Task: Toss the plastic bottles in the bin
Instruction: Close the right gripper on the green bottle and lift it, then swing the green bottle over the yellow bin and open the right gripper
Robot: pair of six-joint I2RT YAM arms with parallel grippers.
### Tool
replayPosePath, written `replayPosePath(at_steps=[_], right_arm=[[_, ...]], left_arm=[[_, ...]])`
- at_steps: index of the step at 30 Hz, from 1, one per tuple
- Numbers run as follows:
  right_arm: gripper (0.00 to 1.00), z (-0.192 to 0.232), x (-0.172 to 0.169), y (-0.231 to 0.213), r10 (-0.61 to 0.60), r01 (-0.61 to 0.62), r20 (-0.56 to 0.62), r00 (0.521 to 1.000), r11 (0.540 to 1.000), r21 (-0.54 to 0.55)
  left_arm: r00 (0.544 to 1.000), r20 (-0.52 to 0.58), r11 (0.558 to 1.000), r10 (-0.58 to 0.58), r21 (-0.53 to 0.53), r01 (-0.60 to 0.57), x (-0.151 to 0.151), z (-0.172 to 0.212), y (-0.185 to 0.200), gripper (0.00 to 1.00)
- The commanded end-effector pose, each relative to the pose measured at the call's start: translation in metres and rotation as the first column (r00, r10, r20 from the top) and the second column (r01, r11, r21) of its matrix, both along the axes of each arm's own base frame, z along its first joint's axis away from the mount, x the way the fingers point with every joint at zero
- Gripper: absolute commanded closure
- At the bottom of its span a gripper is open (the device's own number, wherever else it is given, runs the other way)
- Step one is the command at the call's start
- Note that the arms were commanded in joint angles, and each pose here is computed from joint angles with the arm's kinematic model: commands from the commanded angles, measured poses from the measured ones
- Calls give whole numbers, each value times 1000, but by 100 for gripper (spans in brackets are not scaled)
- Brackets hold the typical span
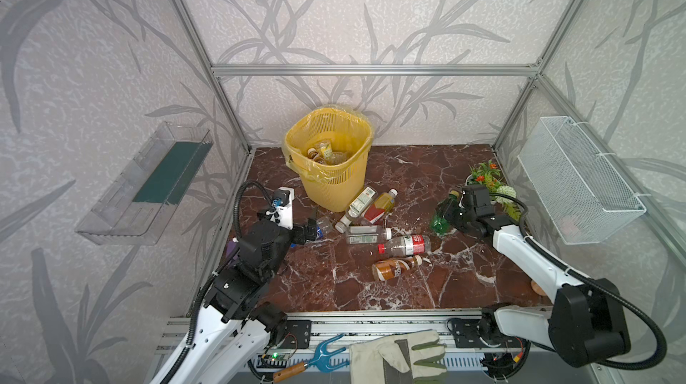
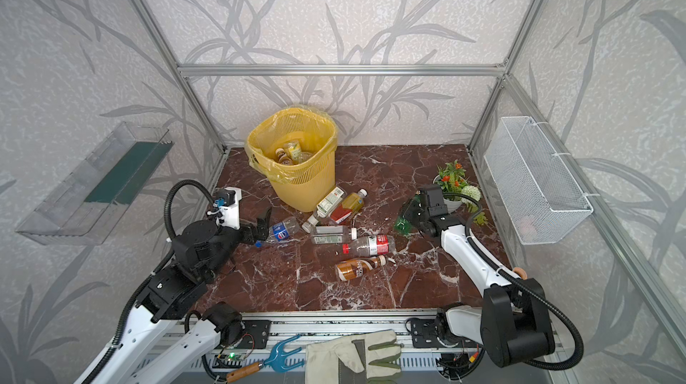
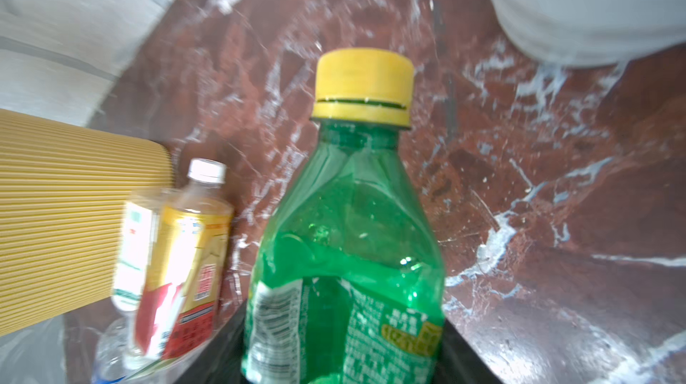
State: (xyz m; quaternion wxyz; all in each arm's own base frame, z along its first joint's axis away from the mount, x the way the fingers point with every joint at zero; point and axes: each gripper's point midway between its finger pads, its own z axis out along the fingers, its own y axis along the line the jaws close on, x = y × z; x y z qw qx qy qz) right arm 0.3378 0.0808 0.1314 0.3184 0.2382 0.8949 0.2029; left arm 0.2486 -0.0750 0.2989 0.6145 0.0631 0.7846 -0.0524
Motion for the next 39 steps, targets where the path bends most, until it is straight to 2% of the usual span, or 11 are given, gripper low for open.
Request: replayPosePath(at_steps=[1, 8, 12, 16, 21, 24, 28, 29, 31, 35, 39], right_arm=[[36, 22, -4, -5, 3, -1, 81, 997, 1000, -26], [35, 126, 7, 9, 8, -57, 418, 908, 993, 105], [34, 159, 22, 32, 44, -161, 484, 874, 966, 202], [36, 185, 45, 61, 49, -264, 545, 837, 908, 326], [35, 253, 72, 118, 103, -402, 661, 744, 859, 319], [35, 298, 89, 175, 157, -516, 721, 675, 799, 309], [32, 317, 114, 272, 342, -691, 704, 623, 662, 290], [27, 313, 121, 277, 353, -687, 689, 634, 666, 291], [17, 305, 134, 273, 345, -648, 670, 657, 713, 268], [2, 313, 134, 270, 396, -648, 661, 638, 740, 181], [1, 330, 129, 259, 406, -640, 675, 616, 758, 128]], left_arm=[[998, -1, 998, 58, -34, -58, 2, -2, 9, 1], [977, -72, 977, 202, -55, -206, 7, -21, 29, 1], [965, -119, 966, 236, -84, -246, 9, -31, 34, 1], [946, -160, 947, 280, -117, -300, 7, -41, 42, 1], [929, -211, 935, 304, -121, -334, 3, -53, 48, 1], [920, -235, 931, 313, -118, -347, 2, -59, 49, 1], [918, -260, 932, 299, -129, -340, 4, -64, 46, 1], [919, -268, 934, 290, -131, -333, 3, -64, 44, 1], [917, -275, 933, 290, -131, -334, 1, -62, 45, 1], [920, -267, 933, 286, -140, -330, -2, -58, 47, 1], [924, -268, 933, 272, -161, -321, 1, -56, 43, 1]])
